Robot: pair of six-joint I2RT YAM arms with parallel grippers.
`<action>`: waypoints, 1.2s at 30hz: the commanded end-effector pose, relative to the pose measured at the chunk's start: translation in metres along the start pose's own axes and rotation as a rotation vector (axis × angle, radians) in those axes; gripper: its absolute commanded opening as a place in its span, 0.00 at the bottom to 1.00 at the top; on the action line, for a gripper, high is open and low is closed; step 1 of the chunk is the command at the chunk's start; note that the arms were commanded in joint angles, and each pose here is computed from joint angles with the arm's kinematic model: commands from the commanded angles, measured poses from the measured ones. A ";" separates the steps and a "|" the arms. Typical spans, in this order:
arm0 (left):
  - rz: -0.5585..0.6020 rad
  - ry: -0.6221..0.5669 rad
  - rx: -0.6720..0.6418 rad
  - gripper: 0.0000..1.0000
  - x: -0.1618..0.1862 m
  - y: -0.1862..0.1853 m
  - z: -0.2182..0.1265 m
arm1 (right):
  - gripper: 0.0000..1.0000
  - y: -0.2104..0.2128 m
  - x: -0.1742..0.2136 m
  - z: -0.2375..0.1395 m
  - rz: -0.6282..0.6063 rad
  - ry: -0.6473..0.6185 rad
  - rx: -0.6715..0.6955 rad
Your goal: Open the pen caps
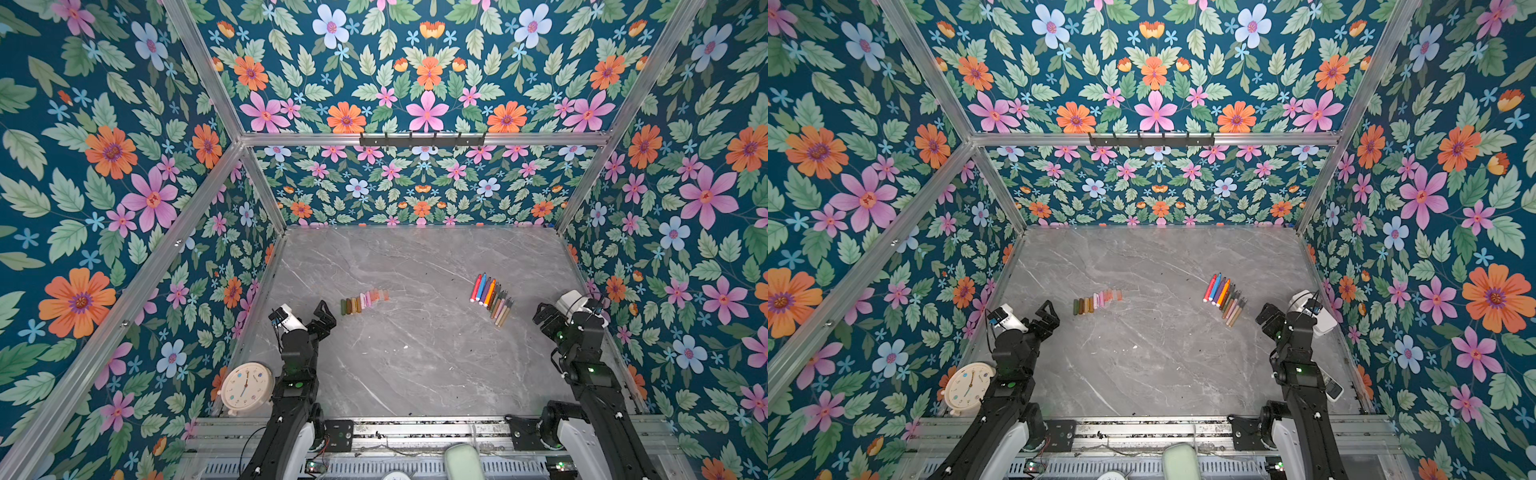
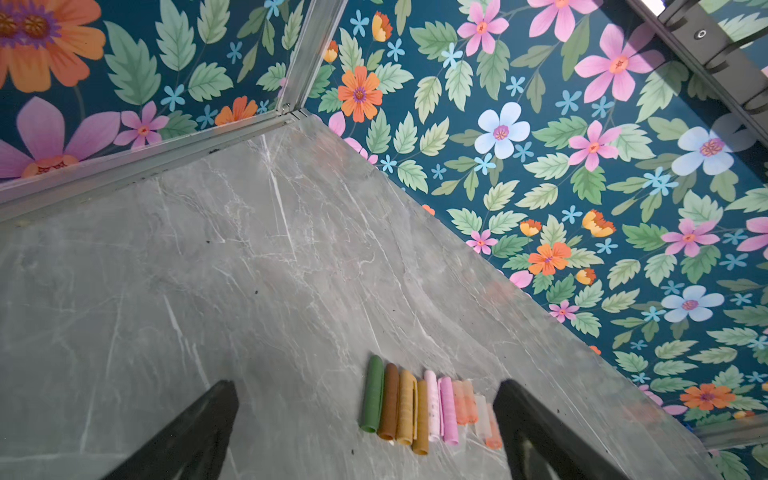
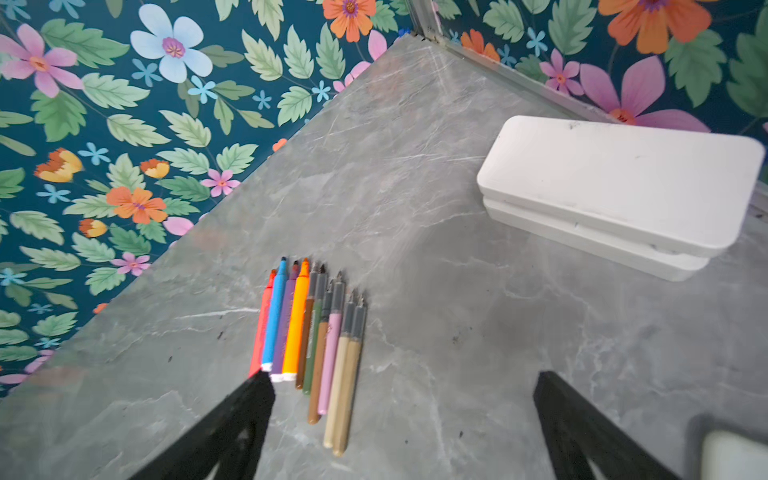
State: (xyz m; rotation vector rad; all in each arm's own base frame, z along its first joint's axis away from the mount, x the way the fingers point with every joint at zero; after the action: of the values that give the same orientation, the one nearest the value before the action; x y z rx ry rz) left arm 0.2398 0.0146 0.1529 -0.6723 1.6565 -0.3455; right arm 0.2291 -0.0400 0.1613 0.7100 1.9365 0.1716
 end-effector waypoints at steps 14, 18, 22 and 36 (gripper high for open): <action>0.140 -0.211 -0.185 1.00 -0.034 0.008 0.027 | 0.99 0.007 -0.016 0.033 -0.251 -0.313 0.056; 0.208 -0.267 -0.192 1.00 -0.037 0.011 0.023 | 0.99 0.013 -0.007 0.046 -0.317 -0.281 0.028; 0.294 -0.309 -0.249 1.00 -0.040 0.018 0.019 | 0.92 0.017 -0.003 0.059 -0.359 -0.272 0.016; 0.454 -0.346 -0.147 1.00 -0.018 0.013 0.026 | 0.99 0.018 0.000 0.071 -0.380 -0.326 0.028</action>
State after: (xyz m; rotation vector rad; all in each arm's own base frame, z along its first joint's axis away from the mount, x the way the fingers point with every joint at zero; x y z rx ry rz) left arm 0.2604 0.0455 0.1283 -0.4822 1.5866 0.2238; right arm 0.2923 -0.0345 0.1230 0.3262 1.8120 -0.1739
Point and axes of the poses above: each gripper's point midway between its finger pads, its own z axis out along the fingers, its own y axis along the line the jaws close on, x = y × z, the point moved 5 cm from there along -z, back along the fingers, and after that the axes turned 2 degrees about -z, right-handed, at the moved point
